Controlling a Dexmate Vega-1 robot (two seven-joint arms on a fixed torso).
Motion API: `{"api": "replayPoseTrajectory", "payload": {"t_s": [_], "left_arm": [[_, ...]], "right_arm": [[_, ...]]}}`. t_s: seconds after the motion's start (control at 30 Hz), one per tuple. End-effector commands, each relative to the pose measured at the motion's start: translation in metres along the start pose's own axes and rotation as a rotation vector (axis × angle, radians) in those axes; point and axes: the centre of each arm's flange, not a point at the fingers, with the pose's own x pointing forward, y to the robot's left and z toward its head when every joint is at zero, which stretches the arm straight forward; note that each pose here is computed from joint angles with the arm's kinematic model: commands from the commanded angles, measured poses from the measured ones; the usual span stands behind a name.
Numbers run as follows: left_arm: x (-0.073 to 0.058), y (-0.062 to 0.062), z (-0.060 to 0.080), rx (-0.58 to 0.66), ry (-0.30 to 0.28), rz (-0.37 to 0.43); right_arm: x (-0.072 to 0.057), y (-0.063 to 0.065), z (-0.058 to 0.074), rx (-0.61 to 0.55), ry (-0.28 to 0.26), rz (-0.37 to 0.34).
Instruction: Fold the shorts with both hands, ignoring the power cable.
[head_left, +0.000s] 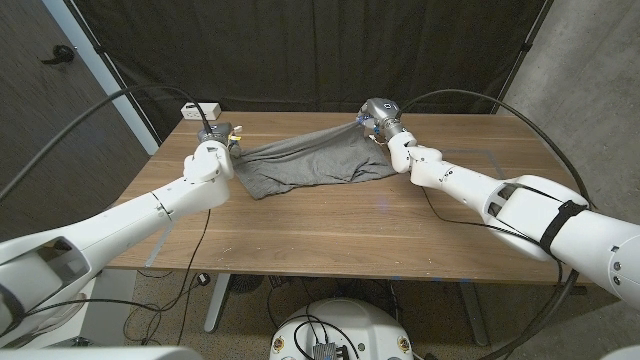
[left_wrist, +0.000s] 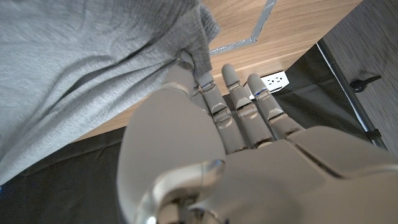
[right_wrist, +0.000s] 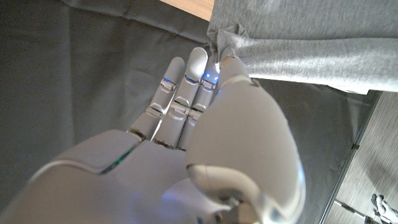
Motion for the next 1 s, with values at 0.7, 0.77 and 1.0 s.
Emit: {"api": "replayPoseTrajectory", "payload": {"t_s": [0.7,0.77,1.0], "left_arm": [[0.0,-0.021,0.017,0.147,0.085,-0.161],[-0.005,-0.018,0.018,0.154,0.073,-0.126],[-0.028,-0.005,0.021,0.125,0.015,0.0]], "right_arm": [[-0.007,-0.001,0.002,-0.02,0.06,0.229],[-0.01,-0.003,0.001,-0.003,0.058,0.22],[-0.031,-0.018,0.001,0.071,0.033,0.123]]}}
